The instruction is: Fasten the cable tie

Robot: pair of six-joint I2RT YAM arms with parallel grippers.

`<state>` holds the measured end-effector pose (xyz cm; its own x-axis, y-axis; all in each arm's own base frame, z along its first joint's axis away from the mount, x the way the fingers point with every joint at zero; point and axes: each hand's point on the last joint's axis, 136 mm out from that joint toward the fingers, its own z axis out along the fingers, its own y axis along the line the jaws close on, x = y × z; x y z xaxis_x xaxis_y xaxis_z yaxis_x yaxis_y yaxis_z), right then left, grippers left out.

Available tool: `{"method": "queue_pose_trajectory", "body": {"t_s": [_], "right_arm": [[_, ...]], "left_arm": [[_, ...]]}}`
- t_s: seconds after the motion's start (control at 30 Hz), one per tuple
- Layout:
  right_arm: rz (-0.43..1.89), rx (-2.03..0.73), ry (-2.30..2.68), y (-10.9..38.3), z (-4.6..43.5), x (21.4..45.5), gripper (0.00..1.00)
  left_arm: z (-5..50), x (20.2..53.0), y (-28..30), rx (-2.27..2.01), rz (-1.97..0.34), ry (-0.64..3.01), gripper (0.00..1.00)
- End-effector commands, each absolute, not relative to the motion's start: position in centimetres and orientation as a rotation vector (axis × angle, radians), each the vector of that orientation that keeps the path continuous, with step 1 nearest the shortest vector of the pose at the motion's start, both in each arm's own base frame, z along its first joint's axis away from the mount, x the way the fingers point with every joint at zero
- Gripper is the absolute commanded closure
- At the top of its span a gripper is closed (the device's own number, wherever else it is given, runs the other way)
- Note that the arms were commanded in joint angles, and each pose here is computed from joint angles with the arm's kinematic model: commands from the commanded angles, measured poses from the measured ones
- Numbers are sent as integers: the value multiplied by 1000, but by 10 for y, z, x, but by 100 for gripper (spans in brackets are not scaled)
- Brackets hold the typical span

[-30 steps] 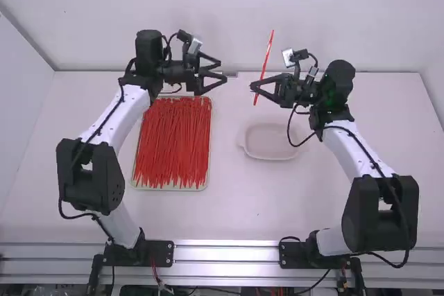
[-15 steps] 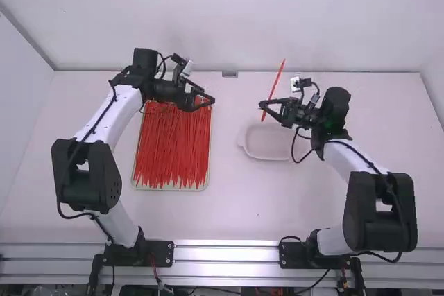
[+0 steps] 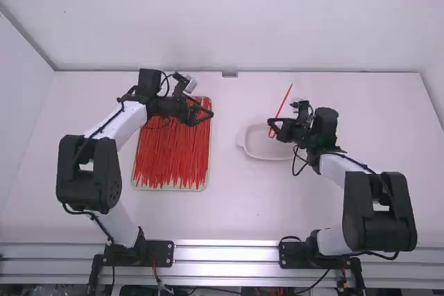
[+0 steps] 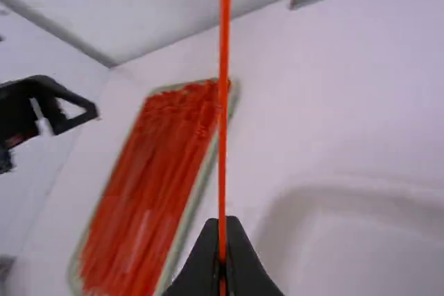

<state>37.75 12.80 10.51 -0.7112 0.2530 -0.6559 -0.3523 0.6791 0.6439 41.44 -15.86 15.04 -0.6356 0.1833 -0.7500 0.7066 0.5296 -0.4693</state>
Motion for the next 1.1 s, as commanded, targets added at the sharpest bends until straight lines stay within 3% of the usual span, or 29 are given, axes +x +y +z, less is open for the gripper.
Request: {"method": "queue_pose_trajectory", "body": {"t_s": [0.0,0.23,0.5,0.53,0.67,0.7,0.73,0.77,1.07], "right_arm": [[826,-59,2166,122,92,384,100],[583,-39,2275,128,61,379,100],[486,-38,2318,133,40,378,98],[488,-40,2322,133,37,378,91],[501,-25,2322,135,35,379,78],[498,-19,2321,132,35,380,61],[498,-19,2321,132,35,380,61],[494,-9,2315,129,36,382,1],[458,5,2296,111,46,386,2]], "left_arm": [[143,411,-159,692,-1068,2152,1],[129,413,-152,632,-1011,2228,1],[126,410,-151,625,-1013,2246,1],[126,410,-151,625,-1013,2246,1],[126,409,-151,647,-1006,2239,1],[125,409,-151,649,-1003,2240,1],[125,409,-151,649,-1003,2240,1],[125,409,-150,649,-1000,2241,1],[115,423,-128,518,-806,2351,1]]}}
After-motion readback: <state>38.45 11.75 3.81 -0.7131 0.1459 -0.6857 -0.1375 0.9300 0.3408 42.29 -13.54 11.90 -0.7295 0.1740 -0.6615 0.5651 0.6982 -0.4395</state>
